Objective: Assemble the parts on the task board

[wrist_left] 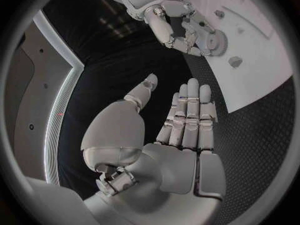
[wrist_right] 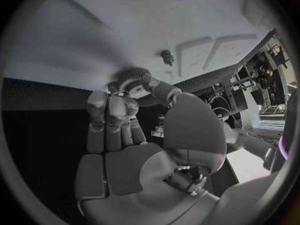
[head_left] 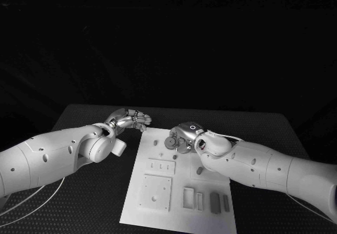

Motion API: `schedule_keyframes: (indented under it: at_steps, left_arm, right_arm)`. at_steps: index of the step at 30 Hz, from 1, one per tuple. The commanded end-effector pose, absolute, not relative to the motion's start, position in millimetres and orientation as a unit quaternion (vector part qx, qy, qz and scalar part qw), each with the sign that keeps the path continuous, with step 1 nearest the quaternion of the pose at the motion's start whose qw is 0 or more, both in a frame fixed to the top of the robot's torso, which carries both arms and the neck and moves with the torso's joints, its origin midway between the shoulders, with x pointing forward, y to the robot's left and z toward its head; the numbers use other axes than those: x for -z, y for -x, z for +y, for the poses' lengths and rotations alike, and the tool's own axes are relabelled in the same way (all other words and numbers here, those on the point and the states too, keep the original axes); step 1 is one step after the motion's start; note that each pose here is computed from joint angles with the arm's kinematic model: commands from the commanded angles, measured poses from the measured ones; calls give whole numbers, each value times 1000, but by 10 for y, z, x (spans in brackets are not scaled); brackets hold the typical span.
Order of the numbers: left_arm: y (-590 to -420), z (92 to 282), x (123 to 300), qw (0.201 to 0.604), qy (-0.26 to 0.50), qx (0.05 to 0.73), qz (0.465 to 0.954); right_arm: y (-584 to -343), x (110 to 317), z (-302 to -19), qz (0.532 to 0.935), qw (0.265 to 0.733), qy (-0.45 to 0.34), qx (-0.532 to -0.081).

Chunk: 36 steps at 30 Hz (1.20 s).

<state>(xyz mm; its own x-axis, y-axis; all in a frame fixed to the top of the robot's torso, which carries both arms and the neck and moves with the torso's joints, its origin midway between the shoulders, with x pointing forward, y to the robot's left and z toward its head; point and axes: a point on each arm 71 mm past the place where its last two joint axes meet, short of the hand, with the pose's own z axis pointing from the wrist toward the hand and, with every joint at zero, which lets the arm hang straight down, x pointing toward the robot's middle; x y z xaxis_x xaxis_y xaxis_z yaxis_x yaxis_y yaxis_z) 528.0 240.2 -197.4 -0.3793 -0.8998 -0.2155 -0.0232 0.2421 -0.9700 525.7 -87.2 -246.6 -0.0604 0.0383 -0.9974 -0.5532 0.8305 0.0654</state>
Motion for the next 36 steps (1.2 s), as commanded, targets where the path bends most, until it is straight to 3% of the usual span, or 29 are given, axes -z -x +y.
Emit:
schedule_keyframes:
  at_steps: [1, 26, 36]
  left_arm:
    - [-5275, 2382, 1971, 425, 347, 511, 661]
    - [-5275, 2404, 1973, 426, 349, 510, 662]
    - [-5279, 2407, 1975, 427, 349, 509, 661]
  right_arm:
    - [-5270, 2539, -922, 718, 637, 180, -214]
    - [-5256, 2547, -973, 727, 626, 176, -222]
    - [-5281, 2518, -1052, 710, 647, 175, -216]
